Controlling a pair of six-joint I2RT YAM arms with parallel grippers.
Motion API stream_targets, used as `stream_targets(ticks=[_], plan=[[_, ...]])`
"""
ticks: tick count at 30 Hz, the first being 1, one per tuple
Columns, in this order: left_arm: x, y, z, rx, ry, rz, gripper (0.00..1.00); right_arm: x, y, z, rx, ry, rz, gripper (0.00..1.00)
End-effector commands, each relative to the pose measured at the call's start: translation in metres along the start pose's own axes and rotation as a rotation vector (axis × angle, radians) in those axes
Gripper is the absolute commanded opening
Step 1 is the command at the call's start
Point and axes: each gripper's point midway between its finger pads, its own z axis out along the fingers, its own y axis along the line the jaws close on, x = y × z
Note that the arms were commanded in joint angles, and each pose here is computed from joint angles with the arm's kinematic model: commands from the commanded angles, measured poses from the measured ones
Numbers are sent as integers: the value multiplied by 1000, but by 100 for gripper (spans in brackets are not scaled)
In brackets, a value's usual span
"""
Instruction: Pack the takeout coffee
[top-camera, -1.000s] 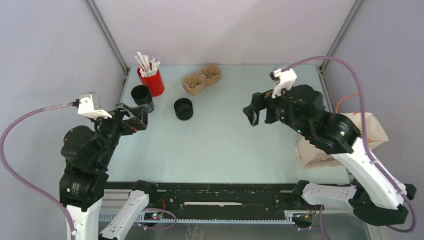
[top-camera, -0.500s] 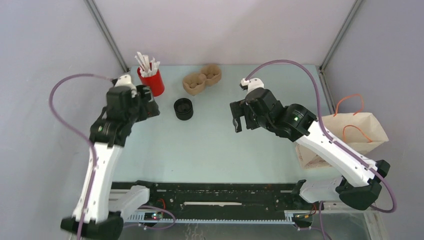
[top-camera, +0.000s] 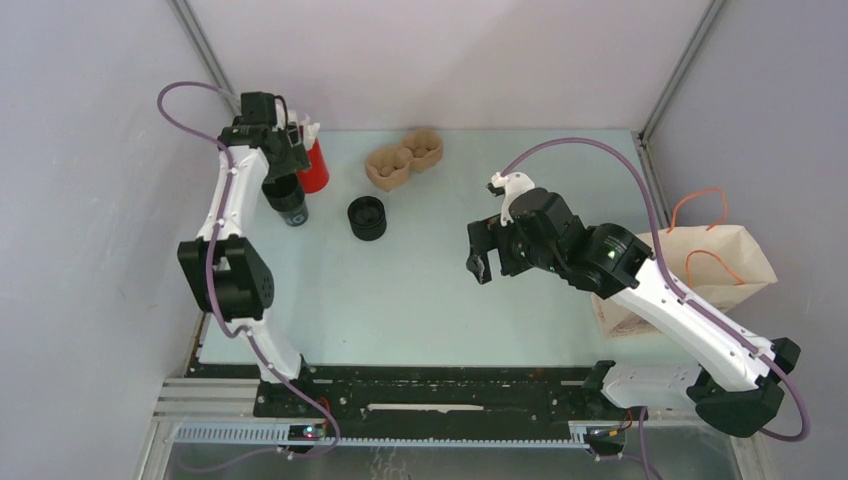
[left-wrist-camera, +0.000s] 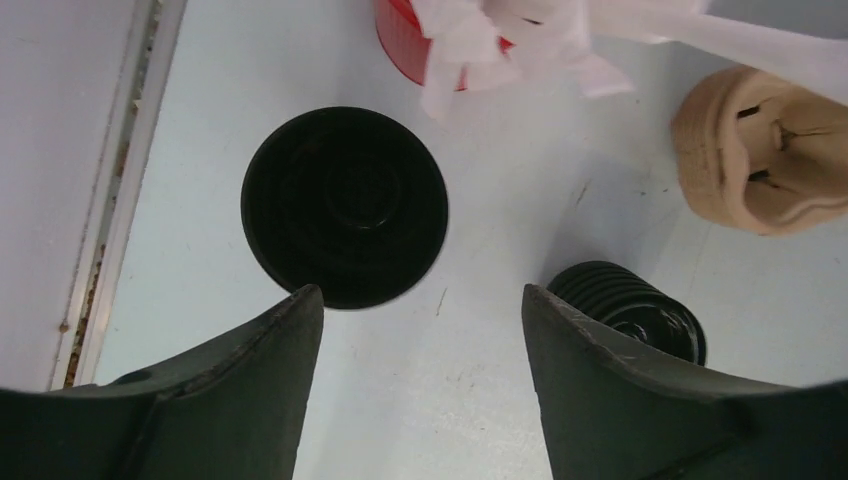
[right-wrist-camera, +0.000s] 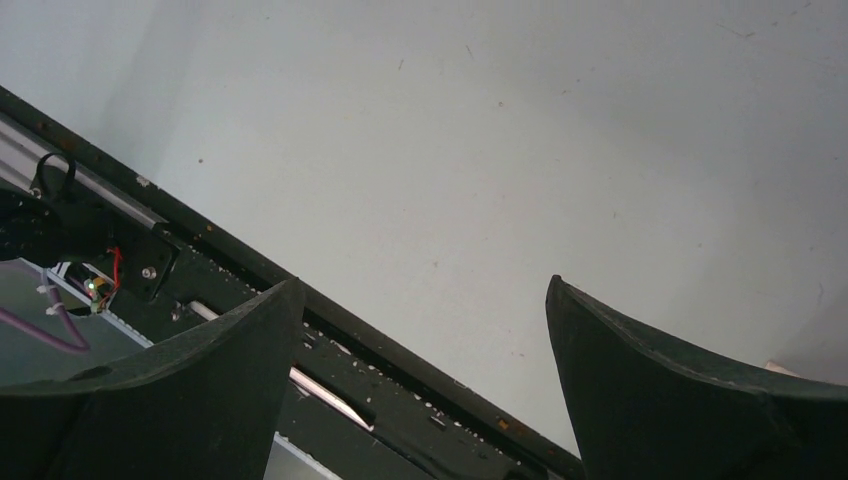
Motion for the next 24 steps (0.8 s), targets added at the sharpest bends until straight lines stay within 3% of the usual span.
stream_targets(ticks=[1, 15, 24], plan=[[-19, -15, -1, 143, -19, -14, 74, -6, 2, -4, -26, -36, -19, 100], [-5, -20, 41, 290, 29, -106, 50, -15, 13, 8, -60, -54, -20, 100], [2, -16, 63, 292, 63, -143, 44, -13, 23, 10, -82, -48, -4, 100]])
